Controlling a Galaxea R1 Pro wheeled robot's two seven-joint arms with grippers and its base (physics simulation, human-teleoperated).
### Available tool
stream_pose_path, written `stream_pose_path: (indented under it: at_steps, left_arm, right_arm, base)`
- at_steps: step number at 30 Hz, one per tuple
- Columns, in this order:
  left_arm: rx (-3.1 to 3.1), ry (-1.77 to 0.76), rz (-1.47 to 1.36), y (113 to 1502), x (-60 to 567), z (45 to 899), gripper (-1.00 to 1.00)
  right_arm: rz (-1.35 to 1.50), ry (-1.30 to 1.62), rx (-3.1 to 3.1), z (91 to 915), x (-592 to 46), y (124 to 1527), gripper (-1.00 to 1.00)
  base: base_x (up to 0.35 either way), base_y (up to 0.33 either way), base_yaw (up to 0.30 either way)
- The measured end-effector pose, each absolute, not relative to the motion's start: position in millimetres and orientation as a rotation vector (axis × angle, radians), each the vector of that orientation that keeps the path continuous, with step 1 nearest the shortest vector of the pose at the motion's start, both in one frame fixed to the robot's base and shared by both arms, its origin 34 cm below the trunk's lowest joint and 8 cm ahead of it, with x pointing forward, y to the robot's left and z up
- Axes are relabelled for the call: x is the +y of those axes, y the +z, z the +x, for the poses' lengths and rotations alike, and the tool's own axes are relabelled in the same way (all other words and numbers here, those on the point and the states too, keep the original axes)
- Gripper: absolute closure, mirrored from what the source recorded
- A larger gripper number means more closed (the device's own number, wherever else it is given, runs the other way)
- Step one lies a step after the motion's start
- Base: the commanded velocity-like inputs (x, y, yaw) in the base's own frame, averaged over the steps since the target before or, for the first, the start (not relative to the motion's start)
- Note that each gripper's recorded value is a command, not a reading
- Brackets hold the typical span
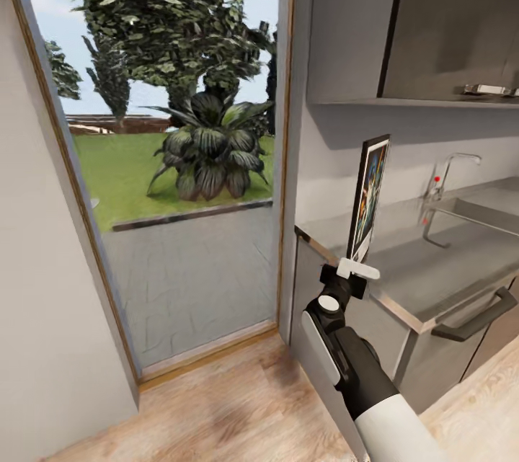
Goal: Pick up the poster from the kitchen countertop and hang it on one of the wall nails in the kitchen.
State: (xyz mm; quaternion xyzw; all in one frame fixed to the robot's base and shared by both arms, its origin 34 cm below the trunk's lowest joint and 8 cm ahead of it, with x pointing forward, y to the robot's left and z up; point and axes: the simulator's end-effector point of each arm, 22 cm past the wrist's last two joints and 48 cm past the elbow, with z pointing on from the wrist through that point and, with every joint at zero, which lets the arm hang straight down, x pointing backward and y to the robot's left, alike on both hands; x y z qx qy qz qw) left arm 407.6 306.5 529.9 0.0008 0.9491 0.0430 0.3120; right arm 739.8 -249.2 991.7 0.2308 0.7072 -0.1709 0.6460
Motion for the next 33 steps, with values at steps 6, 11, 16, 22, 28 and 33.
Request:
stream_pose_path:
  at_steps: [6,11,16,22,28,33]
  left_arm:
    - [2.504,0.114,0.002,530,306,408,-1.00]
    - [2.504,0.114,0.002,530,306,408,-1.00]
    - [2.504,0.114,0.002,530,306,408,-1.00]
    - [2.504,0.114,0.002,530,306,408,-1.00]
    - [2.504,0.114,0.002,530,306,408,-1.00]
    - [2.504,0.113,0.002,530,306,408,-1.00]
  right_arm:
    - [0.525,-0.389,1.609,740,-249,992,1.00]
    - [0.517,-0.385,1.609,740,-246,992,1.00]
    - [0.448,-0.370,1.600,741,-223,998,1.00]
    - [0.434,-0.367,1.596,741,-218,999,1.00]
    - [0.439,-0.359,1.586,741,-218,1004,1.00]
    - [0.447,-0.336,1.558,739,-218,1017,1.00]
  base:
    - [-0.323,0.000,0.286]
    - [-0.338,0.000,0.286]
    - [-0.339,0.000,0.286]
    - [-0.339,0.000,0.286]
    - [-0.340,0.000,0.185]
    - [-0.339,0.000,0.026]
